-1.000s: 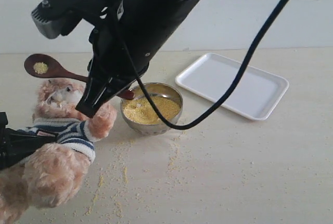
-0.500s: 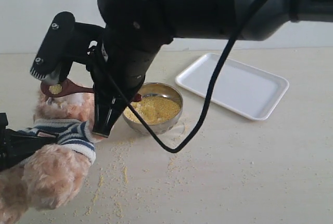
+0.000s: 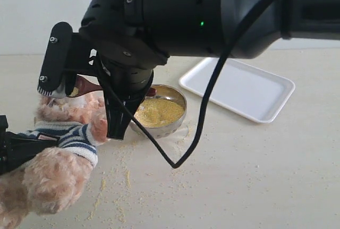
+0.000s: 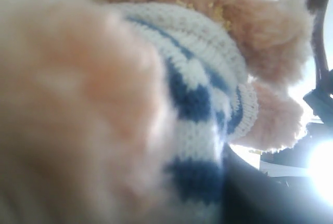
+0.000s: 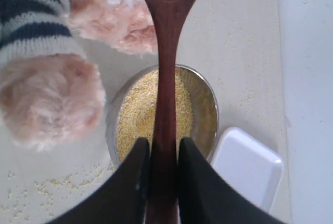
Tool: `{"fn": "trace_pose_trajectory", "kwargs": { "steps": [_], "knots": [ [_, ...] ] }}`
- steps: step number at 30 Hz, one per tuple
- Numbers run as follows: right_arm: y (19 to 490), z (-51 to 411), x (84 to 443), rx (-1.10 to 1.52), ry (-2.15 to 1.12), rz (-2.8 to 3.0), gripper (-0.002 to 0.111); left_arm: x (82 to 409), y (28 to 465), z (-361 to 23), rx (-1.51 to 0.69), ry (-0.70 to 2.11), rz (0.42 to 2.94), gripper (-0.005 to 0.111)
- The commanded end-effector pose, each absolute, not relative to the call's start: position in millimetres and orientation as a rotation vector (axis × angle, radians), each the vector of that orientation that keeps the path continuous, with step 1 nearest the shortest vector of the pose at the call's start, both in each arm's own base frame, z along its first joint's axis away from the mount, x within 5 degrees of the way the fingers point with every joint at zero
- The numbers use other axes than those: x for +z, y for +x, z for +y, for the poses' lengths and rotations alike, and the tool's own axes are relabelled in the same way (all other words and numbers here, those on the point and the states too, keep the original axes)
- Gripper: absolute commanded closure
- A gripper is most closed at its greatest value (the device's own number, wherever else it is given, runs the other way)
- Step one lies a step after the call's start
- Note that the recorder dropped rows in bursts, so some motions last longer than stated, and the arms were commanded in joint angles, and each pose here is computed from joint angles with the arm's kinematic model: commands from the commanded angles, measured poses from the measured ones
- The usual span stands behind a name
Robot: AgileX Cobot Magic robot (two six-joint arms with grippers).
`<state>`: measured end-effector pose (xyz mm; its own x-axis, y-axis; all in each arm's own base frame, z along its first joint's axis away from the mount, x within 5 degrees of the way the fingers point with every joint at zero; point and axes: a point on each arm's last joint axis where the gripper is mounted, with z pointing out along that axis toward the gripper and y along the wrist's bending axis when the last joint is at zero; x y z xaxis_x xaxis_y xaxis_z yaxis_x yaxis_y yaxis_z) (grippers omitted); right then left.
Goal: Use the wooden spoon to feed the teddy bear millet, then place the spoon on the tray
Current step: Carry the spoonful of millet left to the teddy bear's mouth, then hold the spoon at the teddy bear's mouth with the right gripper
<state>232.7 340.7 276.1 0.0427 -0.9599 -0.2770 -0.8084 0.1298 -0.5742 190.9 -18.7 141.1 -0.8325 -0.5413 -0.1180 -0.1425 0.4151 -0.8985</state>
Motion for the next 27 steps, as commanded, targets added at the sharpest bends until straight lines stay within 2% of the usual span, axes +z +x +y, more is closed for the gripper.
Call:
{"fn": "trace_pose_trajectory", "kwargs": {
  "steps": [1,11,27],
  "knots": [
    [233.7,339.7,279.5,-0.336,-1.695,1.782,0.108,144.6,191.0,-20.5,-1.438,-0.571,2.249,0.102],
    [215.1,360.2,276.9,-0.473,-1.748,1.598,0.108,144.8,191.5,-20.2,-1.438,-0.579,2.242,0.102],
    [213.3,362.6,277.9,-0.548,-1.75,1.545,0.108,144.8,191.4,-20.2,-1.435,-0.57,2.242,0.102]
  ]
}}
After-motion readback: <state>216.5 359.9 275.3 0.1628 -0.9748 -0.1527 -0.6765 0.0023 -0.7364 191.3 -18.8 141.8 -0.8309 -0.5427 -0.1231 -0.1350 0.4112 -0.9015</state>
